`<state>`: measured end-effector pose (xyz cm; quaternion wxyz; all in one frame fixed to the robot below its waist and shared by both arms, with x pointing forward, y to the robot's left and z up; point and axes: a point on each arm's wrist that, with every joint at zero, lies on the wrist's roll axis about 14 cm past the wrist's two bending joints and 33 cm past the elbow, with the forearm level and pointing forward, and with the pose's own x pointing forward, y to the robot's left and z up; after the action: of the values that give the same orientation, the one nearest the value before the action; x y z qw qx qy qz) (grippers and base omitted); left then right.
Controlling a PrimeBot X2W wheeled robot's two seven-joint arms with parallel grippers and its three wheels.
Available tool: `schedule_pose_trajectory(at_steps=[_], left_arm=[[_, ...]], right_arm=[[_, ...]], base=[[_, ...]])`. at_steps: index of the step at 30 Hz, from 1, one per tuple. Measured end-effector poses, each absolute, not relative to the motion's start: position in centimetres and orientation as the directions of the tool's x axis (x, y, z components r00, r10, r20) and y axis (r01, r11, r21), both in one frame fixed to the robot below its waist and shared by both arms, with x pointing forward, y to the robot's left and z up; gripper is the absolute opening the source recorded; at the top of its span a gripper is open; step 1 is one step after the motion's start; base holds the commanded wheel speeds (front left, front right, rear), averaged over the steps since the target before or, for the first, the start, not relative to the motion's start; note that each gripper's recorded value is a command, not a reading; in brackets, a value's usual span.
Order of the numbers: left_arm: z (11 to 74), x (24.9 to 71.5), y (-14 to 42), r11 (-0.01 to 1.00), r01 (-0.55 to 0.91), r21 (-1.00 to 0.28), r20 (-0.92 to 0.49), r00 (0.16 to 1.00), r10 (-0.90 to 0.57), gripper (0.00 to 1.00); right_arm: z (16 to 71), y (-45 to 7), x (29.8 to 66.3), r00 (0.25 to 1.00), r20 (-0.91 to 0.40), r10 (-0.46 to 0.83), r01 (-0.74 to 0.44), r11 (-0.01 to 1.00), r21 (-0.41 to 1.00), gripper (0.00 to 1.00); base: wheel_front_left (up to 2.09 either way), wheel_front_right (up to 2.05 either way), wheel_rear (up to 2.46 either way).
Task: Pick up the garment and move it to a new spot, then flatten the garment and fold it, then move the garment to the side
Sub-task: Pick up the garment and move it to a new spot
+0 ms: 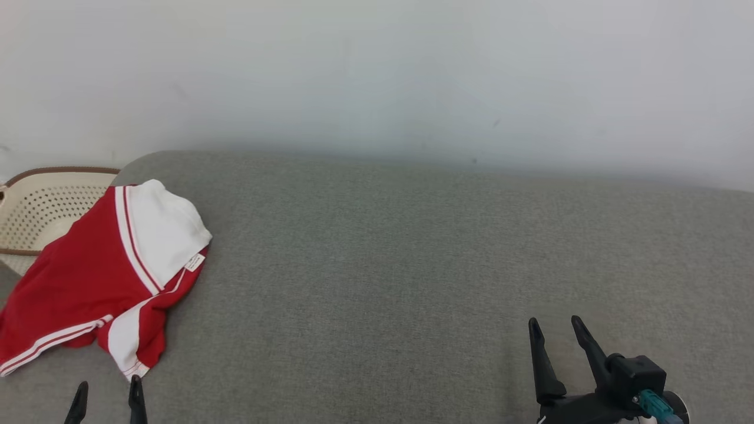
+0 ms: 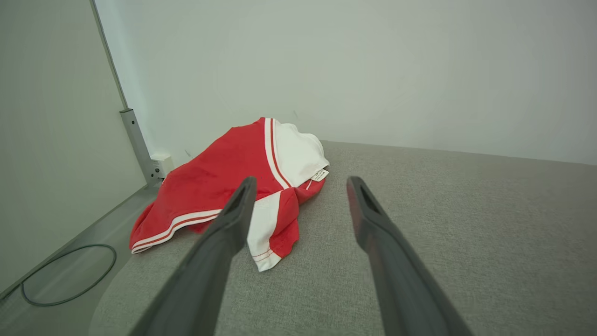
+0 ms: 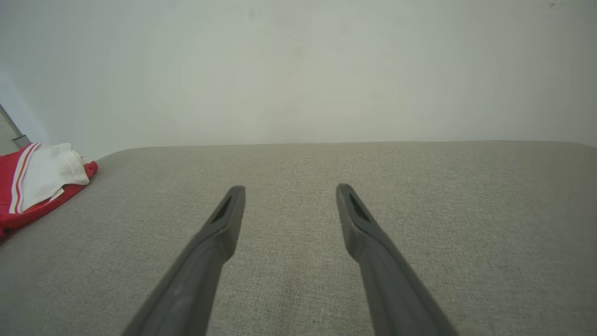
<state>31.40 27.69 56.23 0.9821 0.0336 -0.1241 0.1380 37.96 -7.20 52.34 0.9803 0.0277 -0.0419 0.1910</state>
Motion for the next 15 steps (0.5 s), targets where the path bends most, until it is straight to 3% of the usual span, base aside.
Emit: schedule_pose_trajectory(at_steps=[15], left_arm=[[55.8,25.3,32.6,0.891,-0.453,0.033,0.249,0.867,0.432,1.00]], right_arm=[[51.6,-0.2,37.5,0.829,0.076,0.553,-0.558,0.828,0.060,1.00]], base=[[0.00,0.00,0.00]])
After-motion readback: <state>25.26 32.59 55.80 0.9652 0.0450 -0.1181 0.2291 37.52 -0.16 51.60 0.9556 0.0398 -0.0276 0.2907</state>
